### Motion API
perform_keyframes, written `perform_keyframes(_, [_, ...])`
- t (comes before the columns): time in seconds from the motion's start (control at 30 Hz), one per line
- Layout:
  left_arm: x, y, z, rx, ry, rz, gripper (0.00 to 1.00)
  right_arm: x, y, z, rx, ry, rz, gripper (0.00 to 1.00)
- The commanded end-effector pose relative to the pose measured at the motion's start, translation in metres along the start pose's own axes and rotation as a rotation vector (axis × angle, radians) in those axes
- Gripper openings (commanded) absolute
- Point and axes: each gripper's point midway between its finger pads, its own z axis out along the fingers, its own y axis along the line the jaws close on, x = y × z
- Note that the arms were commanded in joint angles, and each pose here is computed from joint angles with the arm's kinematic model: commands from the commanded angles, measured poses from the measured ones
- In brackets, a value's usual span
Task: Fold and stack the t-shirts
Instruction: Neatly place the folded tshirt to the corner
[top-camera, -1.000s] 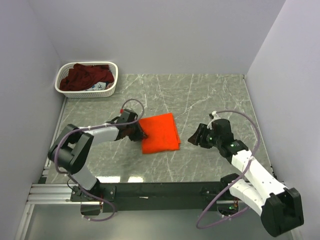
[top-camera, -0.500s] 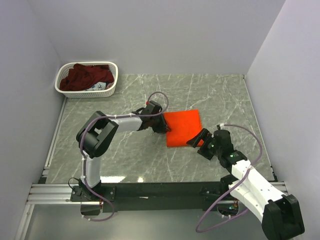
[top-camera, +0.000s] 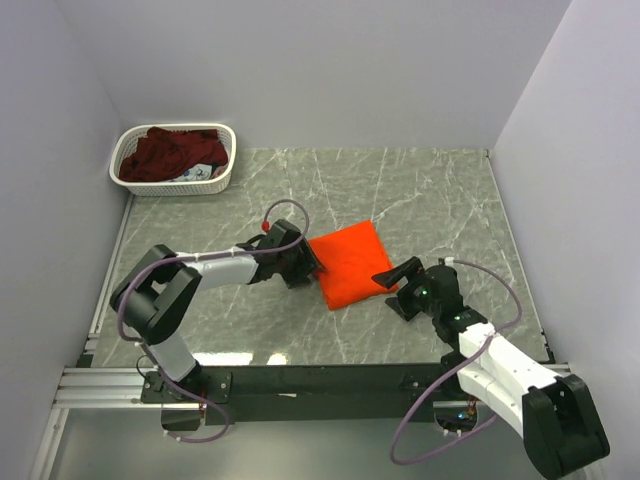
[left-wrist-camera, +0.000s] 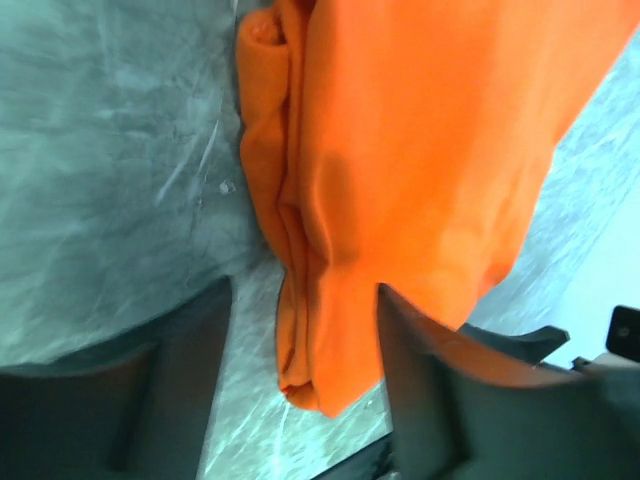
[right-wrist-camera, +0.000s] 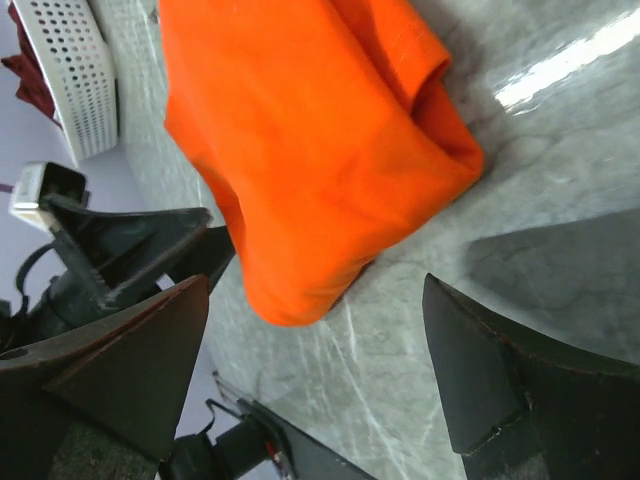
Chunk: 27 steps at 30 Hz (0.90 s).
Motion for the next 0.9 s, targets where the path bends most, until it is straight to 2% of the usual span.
perform_keyframes(0.0, [-0.020, -0.020, -0.021, 0.024, -0.095, 0.021, 0.68, -0.001, 0.013, 0.005, -0.047, -0.023, 0.042, 0.93])
perform_keyframes(0.23, [-0.047, -0.017, -0.056, 0.015, -0.168, 0.018, 0.69, 0.026, 0.011, 0.016, -0.002, 0.022, 0.073, 0.87])
perform_keyframes(0.37, [-0.097, -0.002, -0.096, -0.001, -0.263, -0.012, 0.68, 0.034, 0.012, 0.022, 0.018, 0.020, 0.102, 0.86])
perform_keyframes(0.6, [-0.179, 0.024, -0.166, -0.079, -0.459, 0.085, 0.68, 0.044, 0.018, 0.035, 0.055, 0.013, 0.171, 0.82])
perform_keyframes(0.7, [-0.211, 0.046, -0.190, -0.134, -0.558, 0.086, 0.68, 0.049, 0.017, 0.041, 0.093, 0.006, 0.200, 0.79])
perform_keyframes(0.87, [-0.227, 0.085, -0.203, -0.222, -0.646, 0.042, 0.67, 0.039, 0.011, 0.044, 0.121, -0.064, 0.283, 0.48])
